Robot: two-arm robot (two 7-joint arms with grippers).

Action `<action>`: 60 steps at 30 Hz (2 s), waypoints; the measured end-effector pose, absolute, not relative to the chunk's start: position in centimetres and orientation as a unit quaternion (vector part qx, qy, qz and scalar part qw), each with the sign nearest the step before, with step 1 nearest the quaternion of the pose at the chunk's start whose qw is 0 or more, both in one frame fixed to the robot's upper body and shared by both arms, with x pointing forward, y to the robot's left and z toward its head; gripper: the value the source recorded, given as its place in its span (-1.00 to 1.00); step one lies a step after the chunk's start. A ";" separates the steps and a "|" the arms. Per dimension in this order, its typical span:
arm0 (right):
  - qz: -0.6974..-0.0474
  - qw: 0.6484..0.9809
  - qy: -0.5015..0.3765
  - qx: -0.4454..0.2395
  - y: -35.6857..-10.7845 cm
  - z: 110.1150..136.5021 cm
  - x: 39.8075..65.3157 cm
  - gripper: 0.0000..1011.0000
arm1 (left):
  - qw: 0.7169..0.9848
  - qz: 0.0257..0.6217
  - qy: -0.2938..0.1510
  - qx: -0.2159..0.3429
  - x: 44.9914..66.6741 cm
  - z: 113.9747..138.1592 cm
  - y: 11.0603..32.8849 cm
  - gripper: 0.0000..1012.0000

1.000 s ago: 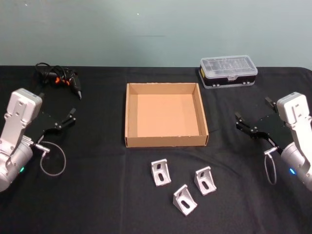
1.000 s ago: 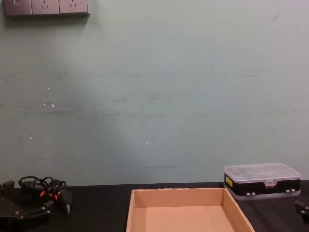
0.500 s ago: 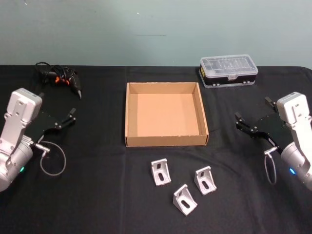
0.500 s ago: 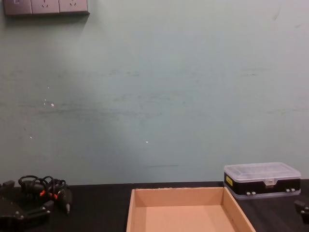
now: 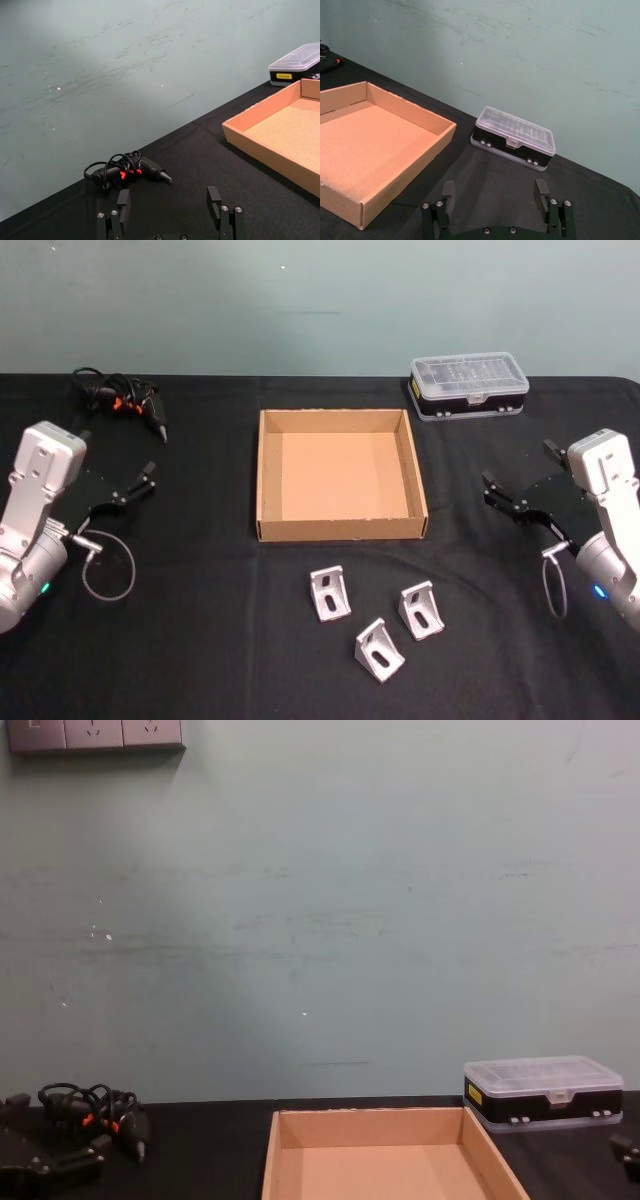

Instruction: Use one hand to pick up the angle iron from the table and place it into the box.

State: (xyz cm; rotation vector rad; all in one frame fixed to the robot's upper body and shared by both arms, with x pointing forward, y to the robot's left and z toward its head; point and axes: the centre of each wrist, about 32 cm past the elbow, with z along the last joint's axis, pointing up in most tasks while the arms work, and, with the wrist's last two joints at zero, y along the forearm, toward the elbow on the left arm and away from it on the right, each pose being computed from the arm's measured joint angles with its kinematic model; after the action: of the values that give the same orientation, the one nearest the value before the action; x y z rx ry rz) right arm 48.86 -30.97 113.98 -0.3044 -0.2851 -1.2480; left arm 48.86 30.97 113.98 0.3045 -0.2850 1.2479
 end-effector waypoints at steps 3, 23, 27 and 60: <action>-0.580 0.791 -0.132 -0.141 -31.0 114.0 48.9 0.98 | 0.791 0.580 -0.132 0.142 48.9 114.0 31.0 0.98; -0.576 0.798 -0.122 -0.131 -31.2 114.2 48.4 0.98 | 0.791 0.580 -0.132 0.141 48.9 114.0 31.0 0.98; -0.568 0.806 -0.113 -0.120 -31.5 115.1 47.7 0.98 | 0.791 0.580 -0.132 0.141 48.9 114.0 31.0 0.98; -0.395 0.897 0.142 -0.135 -31.9 122.8 42.3 0.98 | 0.791 0.580 -0.132 0.141 48.9 114.0 31.0 0.98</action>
State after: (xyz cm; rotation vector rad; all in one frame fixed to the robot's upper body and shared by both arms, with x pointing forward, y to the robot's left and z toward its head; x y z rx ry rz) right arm 42.29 -31.87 122.80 -0.2795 0.2939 -0.8192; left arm 48.86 30.97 113.98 0.3045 -0.2851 1.2480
